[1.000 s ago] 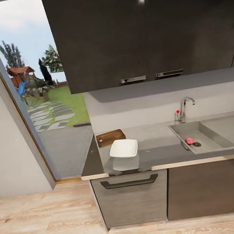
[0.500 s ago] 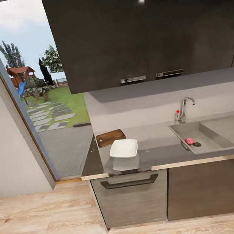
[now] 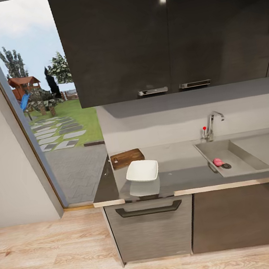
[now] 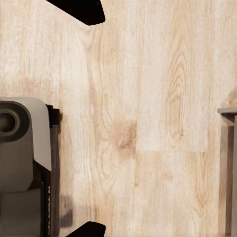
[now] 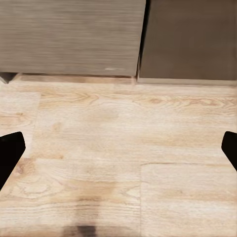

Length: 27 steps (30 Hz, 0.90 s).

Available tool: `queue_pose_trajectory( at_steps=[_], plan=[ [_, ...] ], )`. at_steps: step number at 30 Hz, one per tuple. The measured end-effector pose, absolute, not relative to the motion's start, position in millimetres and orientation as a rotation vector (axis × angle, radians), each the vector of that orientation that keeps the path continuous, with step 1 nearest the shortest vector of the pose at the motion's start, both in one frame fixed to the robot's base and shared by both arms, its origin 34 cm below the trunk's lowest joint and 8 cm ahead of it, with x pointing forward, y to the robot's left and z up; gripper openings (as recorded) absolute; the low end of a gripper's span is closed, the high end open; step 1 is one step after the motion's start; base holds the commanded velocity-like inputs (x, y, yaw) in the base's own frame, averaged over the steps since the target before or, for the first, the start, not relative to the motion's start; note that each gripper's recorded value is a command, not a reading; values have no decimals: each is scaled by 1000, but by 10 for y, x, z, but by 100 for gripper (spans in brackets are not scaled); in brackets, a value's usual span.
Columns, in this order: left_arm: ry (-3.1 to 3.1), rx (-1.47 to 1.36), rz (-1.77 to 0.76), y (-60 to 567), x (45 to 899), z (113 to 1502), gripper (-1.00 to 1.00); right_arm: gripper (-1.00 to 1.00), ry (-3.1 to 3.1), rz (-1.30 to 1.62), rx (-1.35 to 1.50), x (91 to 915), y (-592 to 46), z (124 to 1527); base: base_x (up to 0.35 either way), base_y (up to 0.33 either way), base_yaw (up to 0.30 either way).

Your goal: In the kitchen, take the Vidalia onion out of the sink, dice it on the chopping board with the paring knife, put the diced onion into the bowl on the countertop, then place both the paring knife and the chopping board into the sink.

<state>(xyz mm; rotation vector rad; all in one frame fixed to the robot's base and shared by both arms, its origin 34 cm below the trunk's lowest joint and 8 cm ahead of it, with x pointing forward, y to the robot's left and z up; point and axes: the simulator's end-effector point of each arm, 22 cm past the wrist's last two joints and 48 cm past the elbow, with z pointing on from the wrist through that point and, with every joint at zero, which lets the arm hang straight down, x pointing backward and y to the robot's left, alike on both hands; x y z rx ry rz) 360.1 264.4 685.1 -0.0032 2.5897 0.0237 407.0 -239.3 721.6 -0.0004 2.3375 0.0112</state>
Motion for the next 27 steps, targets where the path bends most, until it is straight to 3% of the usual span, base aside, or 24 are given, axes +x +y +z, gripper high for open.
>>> queue_pose_trajectory(
  at_steps=[27],
  plan=[
    [2596, -2, 24, 2644, 3572, 6834, 100, 100, 2343, 8, -1, 4047, -2412, 7198, 0, 0, 0]
  ],
)
